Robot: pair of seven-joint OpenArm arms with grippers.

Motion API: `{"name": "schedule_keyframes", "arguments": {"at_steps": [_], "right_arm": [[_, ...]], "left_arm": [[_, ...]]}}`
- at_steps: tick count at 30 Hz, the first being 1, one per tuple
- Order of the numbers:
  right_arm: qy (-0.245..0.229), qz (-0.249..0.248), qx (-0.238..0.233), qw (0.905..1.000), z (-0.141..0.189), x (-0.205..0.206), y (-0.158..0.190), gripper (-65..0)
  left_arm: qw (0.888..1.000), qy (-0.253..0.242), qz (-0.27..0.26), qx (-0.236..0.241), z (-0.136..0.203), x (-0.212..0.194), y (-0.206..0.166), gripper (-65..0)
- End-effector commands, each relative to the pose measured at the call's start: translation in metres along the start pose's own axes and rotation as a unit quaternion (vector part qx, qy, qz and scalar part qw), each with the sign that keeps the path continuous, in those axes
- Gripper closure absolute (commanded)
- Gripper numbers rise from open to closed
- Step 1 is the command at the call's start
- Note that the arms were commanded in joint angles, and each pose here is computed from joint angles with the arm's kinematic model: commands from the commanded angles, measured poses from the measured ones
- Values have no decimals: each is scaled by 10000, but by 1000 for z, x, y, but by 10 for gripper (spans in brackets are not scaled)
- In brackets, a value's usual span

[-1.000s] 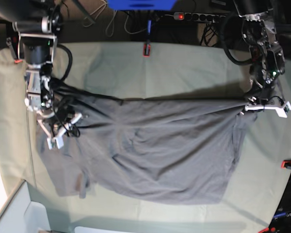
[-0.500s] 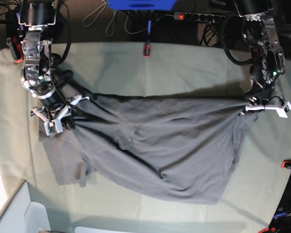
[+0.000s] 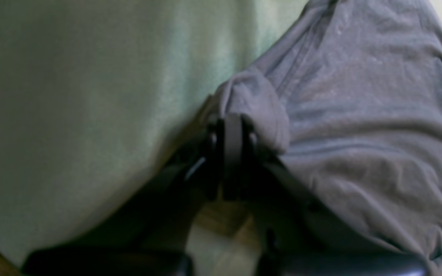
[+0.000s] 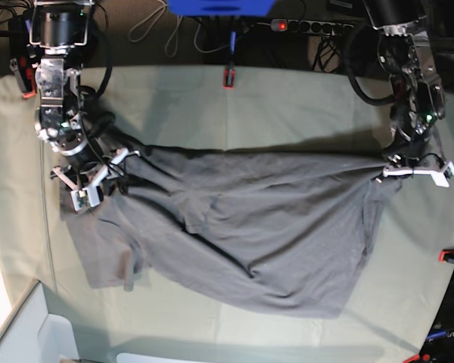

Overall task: Layout the t-shirt on the table in an organized manner, then fold the t-shirt properly
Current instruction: 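Grasp the t-shirt corner near the right gripper with the right gripper, then pull the grasped corner away from the left gripper to straighten it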

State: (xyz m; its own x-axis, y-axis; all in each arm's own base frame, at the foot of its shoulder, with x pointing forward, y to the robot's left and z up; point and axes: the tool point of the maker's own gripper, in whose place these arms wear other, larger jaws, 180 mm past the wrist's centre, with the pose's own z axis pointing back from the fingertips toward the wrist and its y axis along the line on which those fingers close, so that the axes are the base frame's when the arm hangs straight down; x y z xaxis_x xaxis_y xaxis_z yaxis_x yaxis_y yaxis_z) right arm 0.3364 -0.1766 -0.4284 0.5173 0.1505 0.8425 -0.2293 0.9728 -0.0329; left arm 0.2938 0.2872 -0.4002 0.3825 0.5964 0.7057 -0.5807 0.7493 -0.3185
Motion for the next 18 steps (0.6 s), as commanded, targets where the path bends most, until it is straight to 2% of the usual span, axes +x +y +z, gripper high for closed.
{"name": "schedule_keyframes", "arguments": {"at_steps": [1, 7, 9, 15, 17, 18], "right_arm": [[-313, 23, -6, 9995, -1, 21, -3, -327], [-303, 2, 14, 9995, -1, 19, -1, -311], [-308, 15, 33, 9995, -2, 20, 1, -260], [-223, 46, 133, 9997, -1, 12, 9, -50], [-250, 60, 137, 9996, 2, 13, 11, -3], [-236, 57, 144, 9996, 3, 11, 12, 0]], "left_arm": [[9997, -243, -41, -58, 1, 16, -4, -1], [9997, -243, -41, -58, 1, 16, -4, -1], [9997, -243, -41, -58, 1, 16, -4, -1], [9997, -248, -39, -63, 1, 16, -4, -1], [9997, -248, -39, -63, 1, 16, -4, -1], [9997, -248, -39, -63, 1, 16, -4, -1]]}}
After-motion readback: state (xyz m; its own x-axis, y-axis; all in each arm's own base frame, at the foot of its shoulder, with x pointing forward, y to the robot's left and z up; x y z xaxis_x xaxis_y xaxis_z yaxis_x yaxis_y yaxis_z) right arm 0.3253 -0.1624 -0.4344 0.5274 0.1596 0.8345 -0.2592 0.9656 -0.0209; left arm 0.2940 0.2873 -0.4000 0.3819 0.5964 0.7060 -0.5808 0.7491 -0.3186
